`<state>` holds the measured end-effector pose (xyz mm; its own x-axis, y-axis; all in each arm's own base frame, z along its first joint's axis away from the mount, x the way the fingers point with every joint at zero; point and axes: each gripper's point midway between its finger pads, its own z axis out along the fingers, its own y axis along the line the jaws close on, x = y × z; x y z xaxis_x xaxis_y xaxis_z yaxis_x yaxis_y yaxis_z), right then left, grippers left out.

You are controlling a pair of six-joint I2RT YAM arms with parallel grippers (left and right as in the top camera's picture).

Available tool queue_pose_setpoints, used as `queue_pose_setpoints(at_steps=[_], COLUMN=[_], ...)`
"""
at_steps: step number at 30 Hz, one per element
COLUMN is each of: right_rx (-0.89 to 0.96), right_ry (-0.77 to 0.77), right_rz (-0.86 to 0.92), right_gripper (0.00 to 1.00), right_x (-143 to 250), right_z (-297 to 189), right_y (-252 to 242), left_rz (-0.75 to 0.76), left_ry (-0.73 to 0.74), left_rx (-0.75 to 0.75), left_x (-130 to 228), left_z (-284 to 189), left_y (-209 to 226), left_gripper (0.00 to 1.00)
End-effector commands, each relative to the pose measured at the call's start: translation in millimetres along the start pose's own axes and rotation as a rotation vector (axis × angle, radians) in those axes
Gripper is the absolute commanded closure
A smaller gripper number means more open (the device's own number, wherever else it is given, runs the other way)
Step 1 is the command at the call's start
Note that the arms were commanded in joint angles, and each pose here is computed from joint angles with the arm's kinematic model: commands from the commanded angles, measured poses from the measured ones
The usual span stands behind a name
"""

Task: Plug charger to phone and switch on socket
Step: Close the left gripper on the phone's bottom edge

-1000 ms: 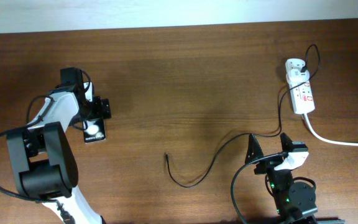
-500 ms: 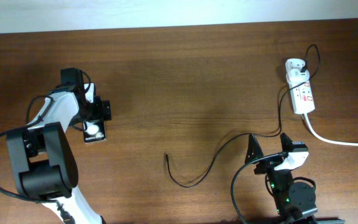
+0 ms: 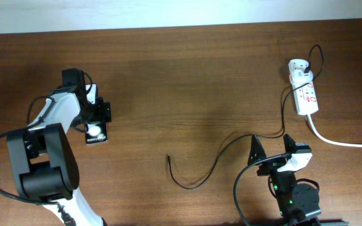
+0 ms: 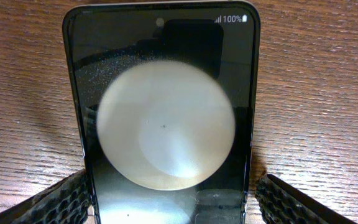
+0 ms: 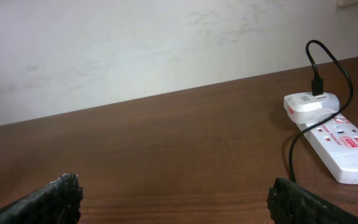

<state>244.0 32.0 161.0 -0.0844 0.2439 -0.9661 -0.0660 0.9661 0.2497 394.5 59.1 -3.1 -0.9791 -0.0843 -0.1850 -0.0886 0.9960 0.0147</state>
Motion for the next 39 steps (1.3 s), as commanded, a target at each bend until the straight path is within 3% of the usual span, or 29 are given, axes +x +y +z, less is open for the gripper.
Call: queue_pose_setpoints(at_steps=[1, 9, 18, 21, 26, 27, 34, 39], right_rx=[0.001, 0.001, 0.001, 0.001, 0.001, 0.001, 0.001, 0.001], right_ry=[0.005, 0.005, 0.005, 0.005, 0.005, 0.005, 0.005, 0.005], right_rz=[0.004, 0.005, 0.005, 0.005, 0.004, 0.005, 0.005, 0.004], right_gripper=[0.01, 0.01, 0.01, 0.01, 0.01, 0.01, 0.01, 0.01], right_x=[3, 3, 3, 3, 3, 3, 3, 3], right_z=[0, 0, 0, 0, 0, 0, 0, 0], right_y=[-1, -1, -1, -1, -1, -1, -1, -1], left_rz=[0.021, 0.021, 0.021, 0.021, 0.020, 0.020, 0.017, 0.017], left_ry=[0.126, 0.127, 0.126, 0.126, 0.126, 0.126, 0.123, 0.086], left_rx=[-0.009, -0.009, -0.009, -0.009, -0.009, -0.009, 0.036, 0.034], left_x=[37, 37, 37, 37, 37, 37, 34, 10], left_z=[25, 25, 25, 25, 25, 25, 23, 6], left_y=[0, 0, 0, 0, 0, 0, -8, -6], left_gripper=[0.12, 0.16, 0.34, 0.47, 0.96, 1.00, 1.00, 1.00])
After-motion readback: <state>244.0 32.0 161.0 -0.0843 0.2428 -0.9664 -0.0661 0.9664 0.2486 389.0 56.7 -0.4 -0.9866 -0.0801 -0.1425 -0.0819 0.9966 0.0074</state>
